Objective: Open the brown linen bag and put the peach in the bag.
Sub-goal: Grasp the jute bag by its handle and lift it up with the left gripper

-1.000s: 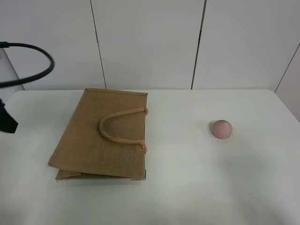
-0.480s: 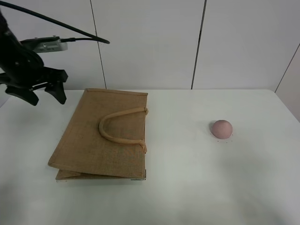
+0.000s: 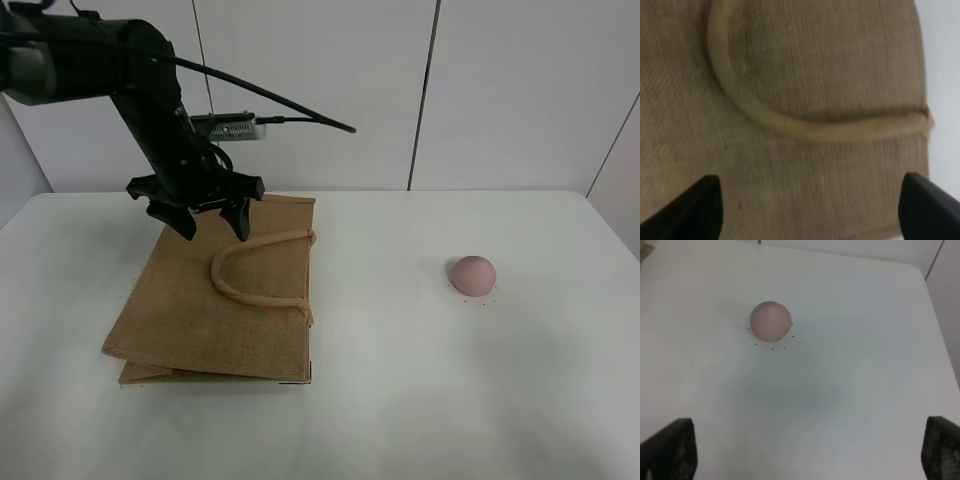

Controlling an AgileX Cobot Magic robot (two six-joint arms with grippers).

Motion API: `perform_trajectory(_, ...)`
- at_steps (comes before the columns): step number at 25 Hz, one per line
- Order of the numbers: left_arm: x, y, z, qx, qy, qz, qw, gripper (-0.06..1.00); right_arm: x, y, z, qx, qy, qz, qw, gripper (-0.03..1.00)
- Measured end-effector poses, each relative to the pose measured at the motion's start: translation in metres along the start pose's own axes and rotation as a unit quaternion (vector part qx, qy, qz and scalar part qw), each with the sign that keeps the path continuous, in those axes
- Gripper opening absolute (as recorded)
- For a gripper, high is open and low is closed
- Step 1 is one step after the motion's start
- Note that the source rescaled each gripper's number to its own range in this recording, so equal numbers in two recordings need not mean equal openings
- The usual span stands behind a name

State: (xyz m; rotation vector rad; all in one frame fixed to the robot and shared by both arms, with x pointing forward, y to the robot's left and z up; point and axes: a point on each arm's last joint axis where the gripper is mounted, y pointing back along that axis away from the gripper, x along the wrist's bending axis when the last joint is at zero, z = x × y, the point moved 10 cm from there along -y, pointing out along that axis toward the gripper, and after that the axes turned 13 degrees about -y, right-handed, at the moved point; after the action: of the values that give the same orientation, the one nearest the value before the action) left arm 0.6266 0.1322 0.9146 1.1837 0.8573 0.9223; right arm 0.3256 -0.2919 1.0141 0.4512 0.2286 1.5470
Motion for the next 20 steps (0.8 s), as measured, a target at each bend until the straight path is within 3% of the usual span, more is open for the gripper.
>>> perform_trajectory(7,0.020,-0.035,0.021,0.002,0.000,0.042,0.999,1.00,0.000,0.000,0.000,0.000,0.000,0.000,1.000,1.00)
perform_trajectory(15,0.042,-0.087,0.010,0.052,0.015,0.048,0.997,1.00,0.000,0.000,0.000,0.000,0.000,0.000,1.000,1.00)
perform_trajectory(20,0.049,-0.101,0.009,0.056,0.018,0.049,0.997,1.00,0.000,0.000,0.000,0.000,0.000,0.000,1.000,1.00)
